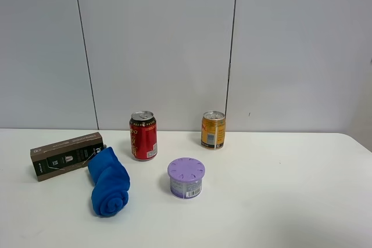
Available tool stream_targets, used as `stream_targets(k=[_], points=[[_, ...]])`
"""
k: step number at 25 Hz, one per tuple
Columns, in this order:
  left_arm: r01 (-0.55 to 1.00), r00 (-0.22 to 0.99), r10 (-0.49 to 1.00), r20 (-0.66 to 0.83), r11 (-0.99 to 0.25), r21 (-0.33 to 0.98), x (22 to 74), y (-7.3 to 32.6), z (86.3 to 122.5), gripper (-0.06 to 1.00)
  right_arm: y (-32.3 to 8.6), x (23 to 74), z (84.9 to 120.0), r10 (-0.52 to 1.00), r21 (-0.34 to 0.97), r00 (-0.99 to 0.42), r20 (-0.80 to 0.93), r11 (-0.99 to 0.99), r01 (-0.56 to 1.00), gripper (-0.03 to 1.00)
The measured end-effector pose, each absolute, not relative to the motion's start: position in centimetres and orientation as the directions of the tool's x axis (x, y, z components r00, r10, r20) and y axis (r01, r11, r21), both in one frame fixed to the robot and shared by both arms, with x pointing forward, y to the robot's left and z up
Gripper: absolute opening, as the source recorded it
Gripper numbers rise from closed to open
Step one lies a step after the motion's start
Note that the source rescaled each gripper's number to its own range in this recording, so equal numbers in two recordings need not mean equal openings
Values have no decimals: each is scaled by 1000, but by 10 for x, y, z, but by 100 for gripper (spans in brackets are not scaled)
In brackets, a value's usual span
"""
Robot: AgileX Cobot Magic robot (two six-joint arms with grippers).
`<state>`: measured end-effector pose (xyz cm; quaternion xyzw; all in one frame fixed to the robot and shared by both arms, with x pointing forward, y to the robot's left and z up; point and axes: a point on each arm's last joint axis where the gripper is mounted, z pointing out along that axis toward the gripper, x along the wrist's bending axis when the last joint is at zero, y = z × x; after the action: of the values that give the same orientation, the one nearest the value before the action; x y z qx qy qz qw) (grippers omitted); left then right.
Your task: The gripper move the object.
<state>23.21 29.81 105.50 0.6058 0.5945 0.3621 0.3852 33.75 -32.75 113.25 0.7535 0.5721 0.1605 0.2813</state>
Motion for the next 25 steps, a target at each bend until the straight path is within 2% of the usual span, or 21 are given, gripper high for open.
stream_targets(k=[9, 15, 18, 25], points=[[441, 31, 999, -19, 4, 897, 232, 298, 1055, 100, -316, 274, 1082, 956, 704, 290, -42, -177, 687, 100], [441, 31, 999, -19, 4, 897, 232, 298, 1055, 100, -312, 261, 1058, 960, 733, 278, -11, -182, 656, 100], [441, 31, 999, -19, 4, 897, 232, 298, 1055, 100, -307, 261, 1054, 972, 746, 232, 35, -180, 641, 100], [441, 31, 999, -19, 4, 897, 232, 298, 1055, 100, -305, 266, 1052, 997, 773, 68, -39, -13, 634, 100]])
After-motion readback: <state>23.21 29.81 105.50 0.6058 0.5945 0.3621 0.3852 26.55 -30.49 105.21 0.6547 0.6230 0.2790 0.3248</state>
